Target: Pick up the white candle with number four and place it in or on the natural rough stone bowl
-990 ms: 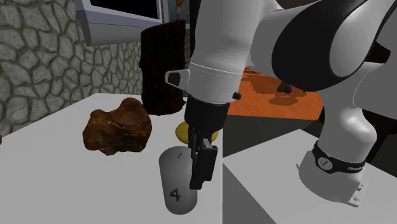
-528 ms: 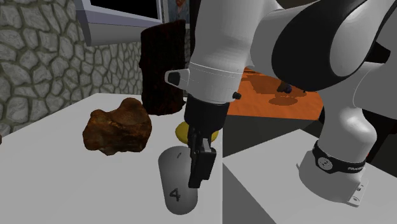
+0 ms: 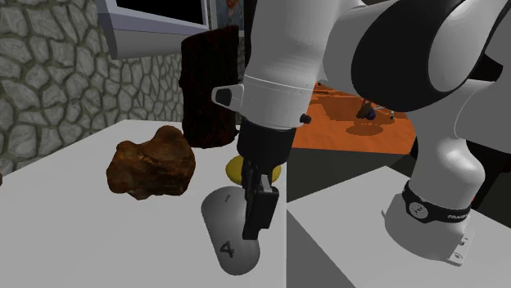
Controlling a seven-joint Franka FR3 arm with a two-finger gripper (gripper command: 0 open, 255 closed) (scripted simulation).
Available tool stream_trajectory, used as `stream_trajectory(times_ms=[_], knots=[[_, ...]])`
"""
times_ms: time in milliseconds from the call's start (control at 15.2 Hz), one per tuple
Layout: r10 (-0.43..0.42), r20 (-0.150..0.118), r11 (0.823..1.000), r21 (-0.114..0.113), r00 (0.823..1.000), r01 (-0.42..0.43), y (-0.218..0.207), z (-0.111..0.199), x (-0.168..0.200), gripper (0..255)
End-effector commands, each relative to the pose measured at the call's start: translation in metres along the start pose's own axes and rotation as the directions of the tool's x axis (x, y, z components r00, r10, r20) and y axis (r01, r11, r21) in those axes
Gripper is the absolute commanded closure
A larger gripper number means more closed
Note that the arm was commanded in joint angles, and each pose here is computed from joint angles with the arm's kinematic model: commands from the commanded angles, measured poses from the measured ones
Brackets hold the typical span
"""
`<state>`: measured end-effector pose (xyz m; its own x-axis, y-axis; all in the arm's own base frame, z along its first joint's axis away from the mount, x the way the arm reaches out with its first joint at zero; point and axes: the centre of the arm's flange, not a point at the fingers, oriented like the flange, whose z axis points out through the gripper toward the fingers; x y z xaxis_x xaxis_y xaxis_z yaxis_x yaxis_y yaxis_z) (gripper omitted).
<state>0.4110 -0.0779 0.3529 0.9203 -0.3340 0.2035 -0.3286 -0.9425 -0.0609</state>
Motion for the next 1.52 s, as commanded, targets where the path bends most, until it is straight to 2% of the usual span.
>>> stream_trajectory(times_ms=[0, 1452], knots=[[0.0, 0.0, 1.0, 0.0, 1.0, 0.0, 0.0, -0.009, 0.002, 255], [0.0, 0.0, 1.0, 0.0, 1.0, 0.0, -0.007, -0.123, 0.025, 255]])
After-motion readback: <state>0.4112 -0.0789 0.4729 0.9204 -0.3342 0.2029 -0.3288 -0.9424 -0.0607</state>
